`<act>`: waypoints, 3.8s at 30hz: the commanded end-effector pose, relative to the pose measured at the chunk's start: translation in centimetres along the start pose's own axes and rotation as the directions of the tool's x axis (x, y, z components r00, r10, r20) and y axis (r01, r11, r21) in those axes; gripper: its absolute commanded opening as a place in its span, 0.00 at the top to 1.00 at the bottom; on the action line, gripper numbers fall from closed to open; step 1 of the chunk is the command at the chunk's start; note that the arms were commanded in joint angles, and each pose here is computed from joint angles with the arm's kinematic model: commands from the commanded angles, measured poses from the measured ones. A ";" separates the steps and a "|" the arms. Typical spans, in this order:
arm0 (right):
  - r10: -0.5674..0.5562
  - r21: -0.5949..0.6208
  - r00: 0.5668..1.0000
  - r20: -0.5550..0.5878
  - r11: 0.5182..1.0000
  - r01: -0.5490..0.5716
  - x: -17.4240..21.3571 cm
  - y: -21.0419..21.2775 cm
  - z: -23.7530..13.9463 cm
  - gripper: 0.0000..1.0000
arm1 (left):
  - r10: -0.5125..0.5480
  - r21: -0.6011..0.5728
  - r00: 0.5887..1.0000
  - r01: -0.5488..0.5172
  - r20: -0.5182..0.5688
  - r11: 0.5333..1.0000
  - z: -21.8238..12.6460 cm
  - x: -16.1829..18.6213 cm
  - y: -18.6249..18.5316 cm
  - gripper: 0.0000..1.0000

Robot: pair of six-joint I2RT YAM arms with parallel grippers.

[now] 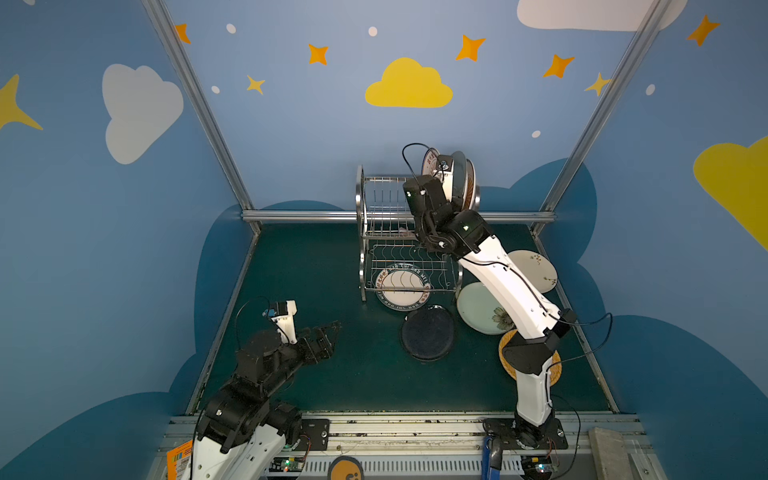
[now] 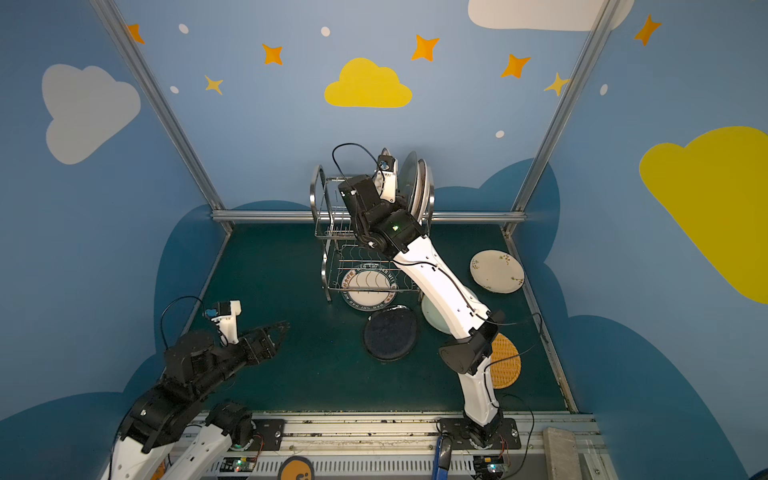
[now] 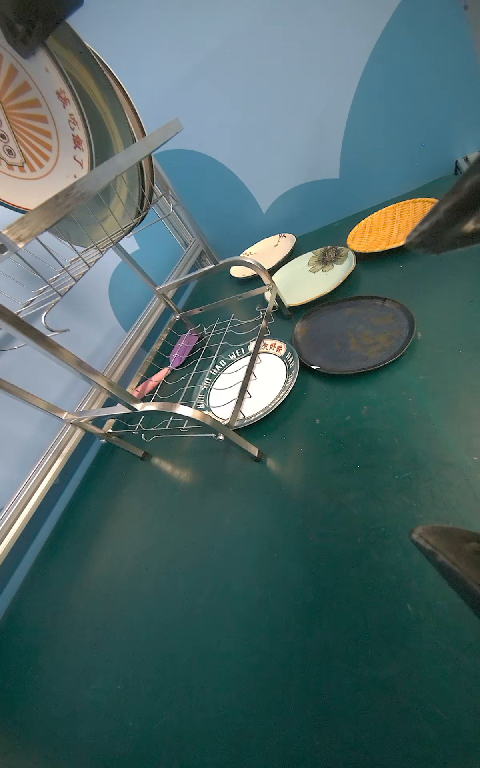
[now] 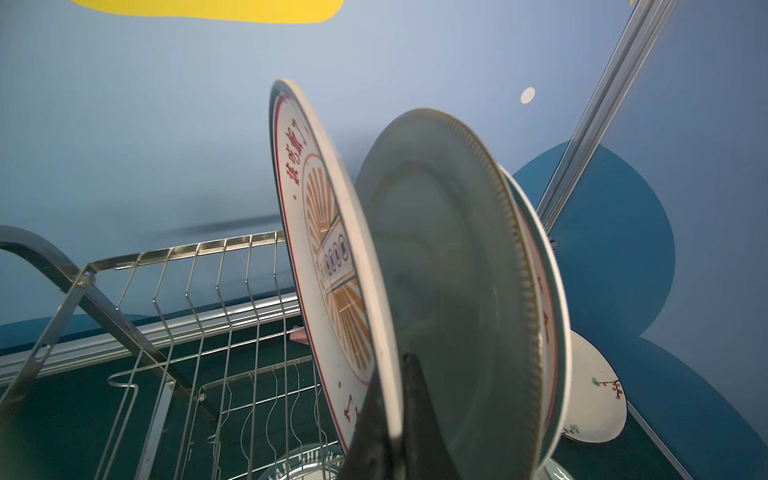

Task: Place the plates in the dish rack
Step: 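Lower the sunburst plate into the top-tier slot beside the pale green plate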

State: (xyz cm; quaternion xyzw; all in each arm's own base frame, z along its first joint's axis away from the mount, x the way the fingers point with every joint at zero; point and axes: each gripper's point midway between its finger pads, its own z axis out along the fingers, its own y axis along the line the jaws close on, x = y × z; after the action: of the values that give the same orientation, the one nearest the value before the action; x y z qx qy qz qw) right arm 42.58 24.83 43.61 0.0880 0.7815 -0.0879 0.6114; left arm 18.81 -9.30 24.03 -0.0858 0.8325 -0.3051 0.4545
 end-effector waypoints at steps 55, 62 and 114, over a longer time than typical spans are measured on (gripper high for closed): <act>-0.017 -0.008 0.996 -0.093 1.000 0.017 4.3 2.6 1.4 0.92 | -0.003 0.051 1.000 0.004 -0.010 0.999 0.6 -0.2 -0.5 0.00; -0.022 -0.019 0.996 -0.086 1.000 0.021 3.8 2.8 1.4 0.88 | -0.003 0.054 1.000 0.003 -0.008 0.999 0.5 -0.3 -0.6 0.00; 0.026 -0.137 0.998 -0.051 0.990 -0.033 -0.9 0.3 -2.7 0.36 | -0.010 0.061 1.000 0.010 -0.006 0.998 0.5 -0.4 -0.7 0.00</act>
State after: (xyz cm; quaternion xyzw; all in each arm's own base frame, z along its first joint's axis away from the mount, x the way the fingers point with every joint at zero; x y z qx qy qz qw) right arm 41.93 26.62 41.71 0.0518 0.8152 -0.0533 0.5745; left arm 19.20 -9.77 24.20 -0.0830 0.8274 -0.3314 0.4458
